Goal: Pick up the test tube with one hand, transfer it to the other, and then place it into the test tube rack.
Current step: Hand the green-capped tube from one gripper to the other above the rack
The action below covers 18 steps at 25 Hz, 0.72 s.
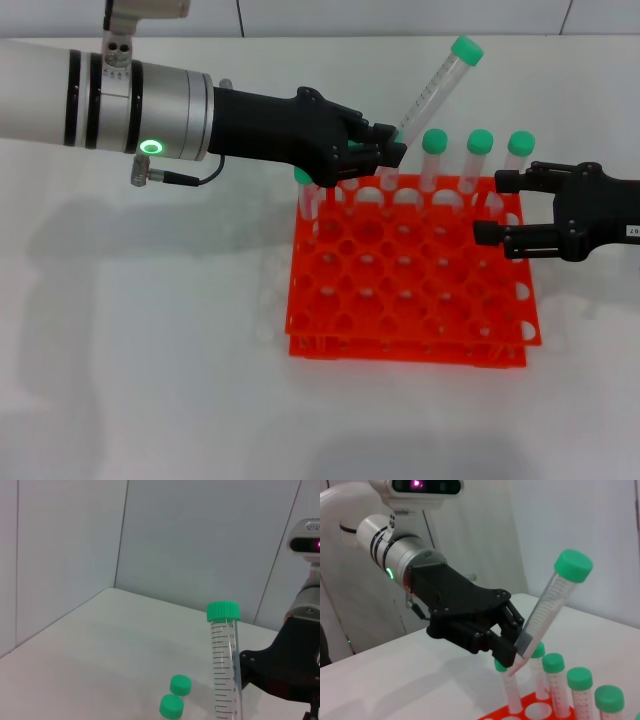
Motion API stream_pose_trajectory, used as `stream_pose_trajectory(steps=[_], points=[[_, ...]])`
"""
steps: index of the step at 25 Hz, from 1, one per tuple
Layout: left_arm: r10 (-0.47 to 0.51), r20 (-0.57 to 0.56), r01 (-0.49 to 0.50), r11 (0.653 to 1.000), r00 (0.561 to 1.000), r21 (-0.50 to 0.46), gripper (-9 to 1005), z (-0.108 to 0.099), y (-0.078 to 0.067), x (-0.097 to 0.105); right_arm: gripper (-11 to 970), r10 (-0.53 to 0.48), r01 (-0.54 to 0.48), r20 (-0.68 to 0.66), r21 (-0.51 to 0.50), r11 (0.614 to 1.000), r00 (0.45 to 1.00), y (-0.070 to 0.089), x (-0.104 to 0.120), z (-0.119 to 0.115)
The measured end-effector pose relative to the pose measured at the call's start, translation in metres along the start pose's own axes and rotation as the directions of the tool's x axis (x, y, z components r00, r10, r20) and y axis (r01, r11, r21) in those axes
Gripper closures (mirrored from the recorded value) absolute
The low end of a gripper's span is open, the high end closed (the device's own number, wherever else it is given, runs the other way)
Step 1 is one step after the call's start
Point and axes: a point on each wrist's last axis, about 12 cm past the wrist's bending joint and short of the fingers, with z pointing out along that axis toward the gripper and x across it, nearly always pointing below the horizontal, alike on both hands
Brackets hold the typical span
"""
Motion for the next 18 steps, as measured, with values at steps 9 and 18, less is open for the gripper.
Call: stream_pose_trajectory(steps=[9, 18], points=[[-0.001, -0.014, 0.001, 1.0, 1.0, 0.003, 814, -0.001, -0.001, 0.005, 133, -0.01, 0.01, 0.019, 0.019, 1.0, 1.0, -0.002, -0.005, -0.005], [-0.007, -0.023, 0.007, 1.0, 1.0, 0.015, 814, -0.001, -0.004, 0.009, 133, -0.03, 0.026, 0.072, 0.056, 0.998, 0.997, -0.003, -0.013, -0.015]])
